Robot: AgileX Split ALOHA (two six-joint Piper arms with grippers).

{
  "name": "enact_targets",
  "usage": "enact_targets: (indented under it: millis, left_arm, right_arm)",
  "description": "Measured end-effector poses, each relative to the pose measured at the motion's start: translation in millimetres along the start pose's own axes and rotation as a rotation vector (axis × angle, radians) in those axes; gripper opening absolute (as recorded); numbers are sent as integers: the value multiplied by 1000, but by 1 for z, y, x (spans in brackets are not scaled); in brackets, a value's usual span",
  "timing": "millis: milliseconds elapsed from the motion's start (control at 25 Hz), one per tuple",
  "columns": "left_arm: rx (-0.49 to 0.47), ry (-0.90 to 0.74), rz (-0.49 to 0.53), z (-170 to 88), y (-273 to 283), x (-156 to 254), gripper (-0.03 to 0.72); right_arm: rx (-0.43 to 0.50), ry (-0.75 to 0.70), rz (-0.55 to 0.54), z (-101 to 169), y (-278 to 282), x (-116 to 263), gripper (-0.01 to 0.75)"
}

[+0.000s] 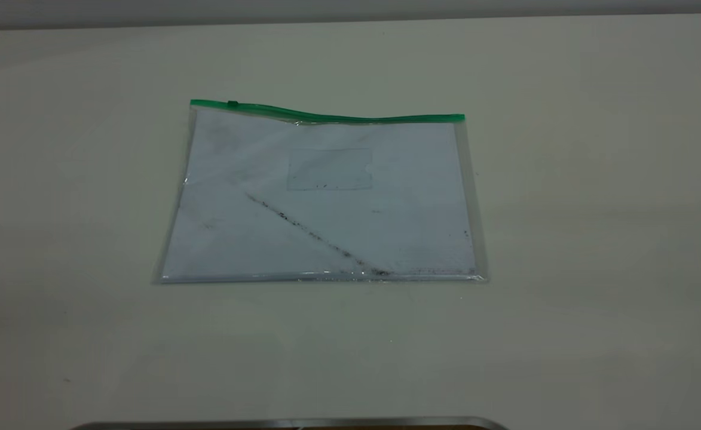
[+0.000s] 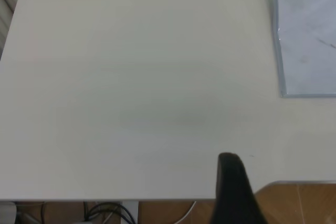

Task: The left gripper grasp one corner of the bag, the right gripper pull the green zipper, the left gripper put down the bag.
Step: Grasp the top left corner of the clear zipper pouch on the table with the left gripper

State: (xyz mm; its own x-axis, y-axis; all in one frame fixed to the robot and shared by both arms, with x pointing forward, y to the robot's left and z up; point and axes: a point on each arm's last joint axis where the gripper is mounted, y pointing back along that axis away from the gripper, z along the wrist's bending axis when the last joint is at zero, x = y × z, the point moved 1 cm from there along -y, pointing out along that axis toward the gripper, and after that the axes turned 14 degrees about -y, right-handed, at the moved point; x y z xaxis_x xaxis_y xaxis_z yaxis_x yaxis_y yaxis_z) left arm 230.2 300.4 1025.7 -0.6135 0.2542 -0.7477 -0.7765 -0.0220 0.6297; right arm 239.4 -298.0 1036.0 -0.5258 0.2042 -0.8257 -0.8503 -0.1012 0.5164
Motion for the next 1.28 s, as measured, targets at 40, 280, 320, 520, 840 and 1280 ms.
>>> enact_targets:
  millis: [40, 280, 320, 520, 840, 1280]
  left_arm:
    - [0, 0, 0, 0, 0, 0, 537]
    - [0, 0, 0, 0, 0, 0, 537]
    - [0, 0, 0, 0, 0, 0, 537]
    - [0, 0, 0, 0, 0, 0, 537]
    - [2, 36, 28, 3, -1, -7, 537]
    - [98, 34, 277, 25, -85, -92, 537]
  right_arm:
    - [0, 0, 0, 0, 0, 0, 419]
    - [0, 0, 0, 0, 0, 0, 419]
    - [0, 0, 0, 0, 0, 0, 419]
    - [0, 0, 0, 0, 0, 0, 419]
    - [-41, -16, 27, 5, -2, 0, 419]
    - [-92, 125, 303, 29, -94, -50, 513]
